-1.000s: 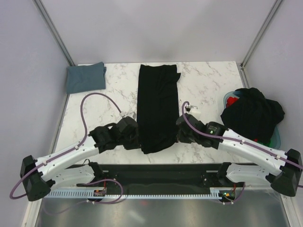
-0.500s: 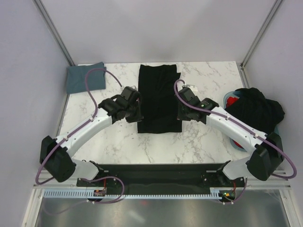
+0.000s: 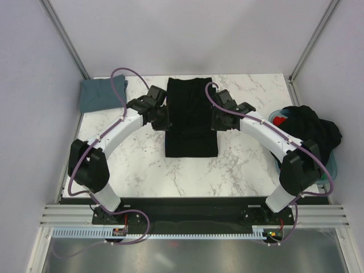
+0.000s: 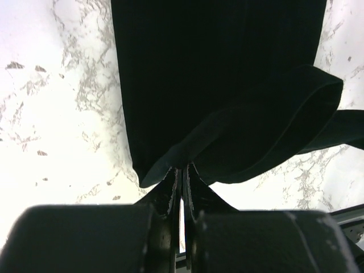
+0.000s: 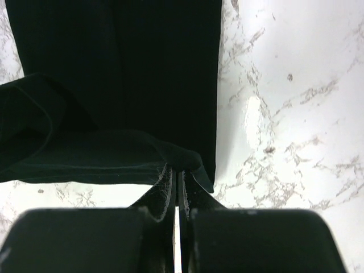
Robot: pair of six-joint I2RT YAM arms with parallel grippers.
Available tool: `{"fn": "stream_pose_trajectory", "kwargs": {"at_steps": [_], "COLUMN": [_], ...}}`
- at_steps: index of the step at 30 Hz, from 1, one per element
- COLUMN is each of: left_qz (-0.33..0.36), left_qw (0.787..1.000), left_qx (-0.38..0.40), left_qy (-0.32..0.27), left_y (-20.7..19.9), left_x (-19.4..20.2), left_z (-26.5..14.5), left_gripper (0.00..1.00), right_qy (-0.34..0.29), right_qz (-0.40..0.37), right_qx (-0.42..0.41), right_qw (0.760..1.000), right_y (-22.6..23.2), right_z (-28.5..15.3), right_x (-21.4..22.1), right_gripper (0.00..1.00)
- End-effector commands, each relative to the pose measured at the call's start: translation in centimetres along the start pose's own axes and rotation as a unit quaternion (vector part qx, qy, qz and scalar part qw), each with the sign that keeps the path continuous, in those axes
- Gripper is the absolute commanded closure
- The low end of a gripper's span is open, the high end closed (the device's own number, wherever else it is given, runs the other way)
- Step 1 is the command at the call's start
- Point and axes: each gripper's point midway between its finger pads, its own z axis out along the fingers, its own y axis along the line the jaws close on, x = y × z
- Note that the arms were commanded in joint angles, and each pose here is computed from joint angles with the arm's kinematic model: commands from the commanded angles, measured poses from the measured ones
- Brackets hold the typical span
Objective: Fold and stack the t-shirts
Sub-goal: Fold the tshirt
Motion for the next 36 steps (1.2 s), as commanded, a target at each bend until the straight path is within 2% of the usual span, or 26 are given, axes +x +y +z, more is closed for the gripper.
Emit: {"fn": "stream_pose_trajectory", "kwargs": {"at_steps": [1,15,17,19,20,21,22,24,25,28,29,30,31,32,33,34,35,36], "left_qz": [0.032,0.014,0.013,-0.003,-0.008,-0.017,-0.024,-0.053,-0.057,-0.076,-0.074,-0.070,-0.071,-0.070,-0.068,-0.076,-0.063,-0.059], "left_qw": [0.999,0.999,0.999,0.997,0.998,0.998,0.997,0.996,0.994,0.992,0.992,0.993,0.993,0.993,0.993,0.992,0.994,0.994], "left_qx": [0.012,-0.002,0.004,-0.007,0.009,0.014,0.036,0.040,0.068,0.096,0.092,0.087,0.085,0.086,0.084,0.068,0.078,0.075], "left_qy": [-0.002,0.037,0.036,0.073,0.054,0.059,0.061,0.063,0.061,0.039,0.034,0.029,0.036,0.039,0.043,0.073,0.045,0.045], "left_y": [-0.2,1.8,1.6,3.1,2.3,2.9,2.0,3.0,2.2,2.4,2.7,2.9,3.1,3.1,3.2,4.2,3.3,3.4], "left_x": [-1.7,-4.2,-5.2,-5.0,-7.7,-8.8,-10.9,-13.3,-14.8,-16.8,-16.9,-16.8,-15.8,-15.2,-14.6,-12.2,-12.5,-11.7], "left_z": [0.7,5.9,6.5,8.6,8.0,8.4,8.6,8.3,7.8,5.4,4.9,4.5,4.1,3.8,3.6,4.5,3.0,2.9], "left_gripper": [0.98,0.98,0.89,0.77,0.73,0.69,0.61,0.56,0.49,0.44,0.44,0.44,0.44,0.44,0.44,0.44,0.44,0.44], "right_qy": [-0.018,0.008,0.013,0.018,0.022,0.011,0.036,0.017,0.033,0.011,-0.011,0.024,0.008,-0.009,0.028,0.021,0.006,0.023], "right_qz": [-0.010,-0.007,-0.001,0.007,0.013,0.018,0.028,0.033,0.042,0.045,0.047,0.051,0.053,0.057,0.062,0.064,0.063,0.064], "right_qx": [-0.025,-0.031,-0.034,-0.047,-0.047,-0.050,-0.053,-0.074,-0.063,-0.077,-0.093,-0.083,-0.092,-0.103,-0.092,-0.099,-0.109,-0.110], "right_qw": [0.999,0.999,0.999,0.999,0.999,0.999,0.998,0.997,0.997,0.996,0.995,0.995,0.994,0.993,0.993,0.993,0.992,0.992], "right_y": [0.9,0.6,0.5,0.6,0.3,0.8,0.1,1.0,0.2,0.5,1.0,0.0,0.1,0.2,-0.8,-0.6,-0.5,-0.5], "right_z": [0.4,5.5,6.3,7.8,8.4,9.4,9.8,10.2,9.8,8.0,5.4,6.5,6.3,4.1,5.4,5.2,3.7,4.5], "right_x": [-2.7,-5.5,-6.0,-7.5,-8.3,-10.7,-10.9,-14.6,-14.5,-15.8,-16.5,-13.4,-13.4,-13.5,-9.9,-9.4,-9.2,-6.6], "right_gripper": [1.00,1.00,1.00,0.93,0.86,0.59,0.46,0.28,0.27,0.25,0.25,0.25,0.25,0.25,0.25,0.25,0.25,0.26]}}
